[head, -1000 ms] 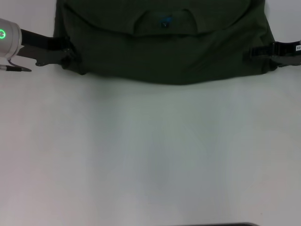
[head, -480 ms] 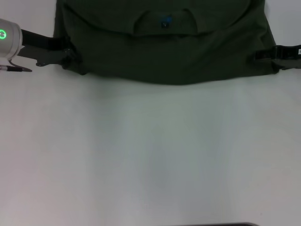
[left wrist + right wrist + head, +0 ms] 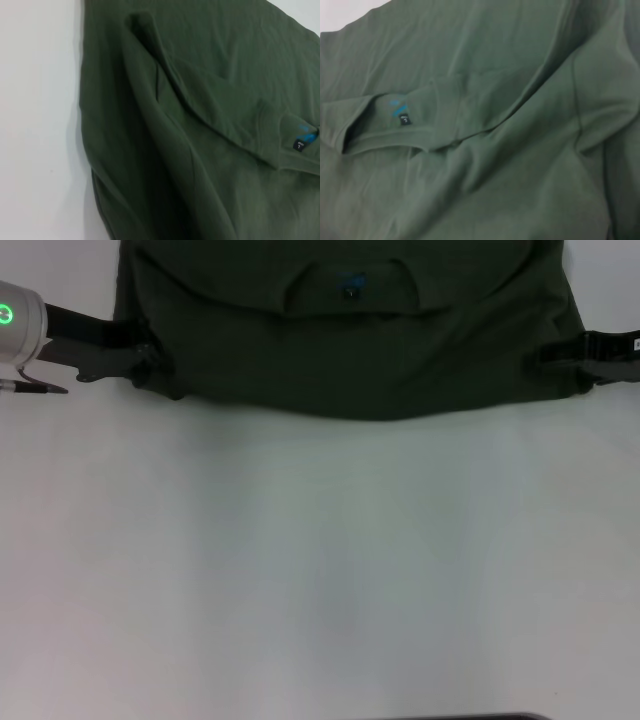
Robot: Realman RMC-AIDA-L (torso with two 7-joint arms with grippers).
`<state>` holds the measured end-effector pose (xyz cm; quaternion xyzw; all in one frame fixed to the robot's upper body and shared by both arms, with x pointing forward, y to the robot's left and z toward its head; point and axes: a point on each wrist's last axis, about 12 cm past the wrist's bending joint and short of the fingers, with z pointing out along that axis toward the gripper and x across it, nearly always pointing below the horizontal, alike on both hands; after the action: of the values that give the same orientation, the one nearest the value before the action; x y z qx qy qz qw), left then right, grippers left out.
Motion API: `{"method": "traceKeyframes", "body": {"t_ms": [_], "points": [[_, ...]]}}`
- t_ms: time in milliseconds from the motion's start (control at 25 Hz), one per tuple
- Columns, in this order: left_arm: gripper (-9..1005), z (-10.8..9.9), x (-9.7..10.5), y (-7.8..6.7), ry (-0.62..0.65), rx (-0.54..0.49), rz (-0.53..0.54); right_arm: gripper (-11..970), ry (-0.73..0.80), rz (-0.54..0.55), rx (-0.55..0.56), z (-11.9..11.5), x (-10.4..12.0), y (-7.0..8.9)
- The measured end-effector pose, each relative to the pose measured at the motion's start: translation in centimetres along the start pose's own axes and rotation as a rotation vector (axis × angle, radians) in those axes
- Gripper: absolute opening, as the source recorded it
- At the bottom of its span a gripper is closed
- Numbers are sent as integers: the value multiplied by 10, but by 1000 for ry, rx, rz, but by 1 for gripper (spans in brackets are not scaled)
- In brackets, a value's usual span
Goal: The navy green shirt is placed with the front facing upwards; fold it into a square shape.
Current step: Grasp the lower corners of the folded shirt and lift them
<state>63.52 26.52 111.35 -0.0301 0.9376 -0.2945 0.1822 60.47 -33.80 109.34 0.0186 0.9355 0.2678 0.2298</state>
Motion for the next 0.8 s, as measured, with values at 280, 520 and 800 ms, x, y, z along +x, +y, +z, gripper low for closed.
{"method": "traceKeyframes", "body": {"t_ms": [280, 520, 800], "points": [[51, 0, -1, -1, 0, 2, 3, 787, 9, -10, -6, -9, -2, -1], [51, -1, 0, 0, 1, 1, 1, 534, 25, -22, 11, -10, -2, -2], [51, -1, 2, 0, 20, 1, 12, 276, 41, -33, 13, -11, -3, -1]]}}
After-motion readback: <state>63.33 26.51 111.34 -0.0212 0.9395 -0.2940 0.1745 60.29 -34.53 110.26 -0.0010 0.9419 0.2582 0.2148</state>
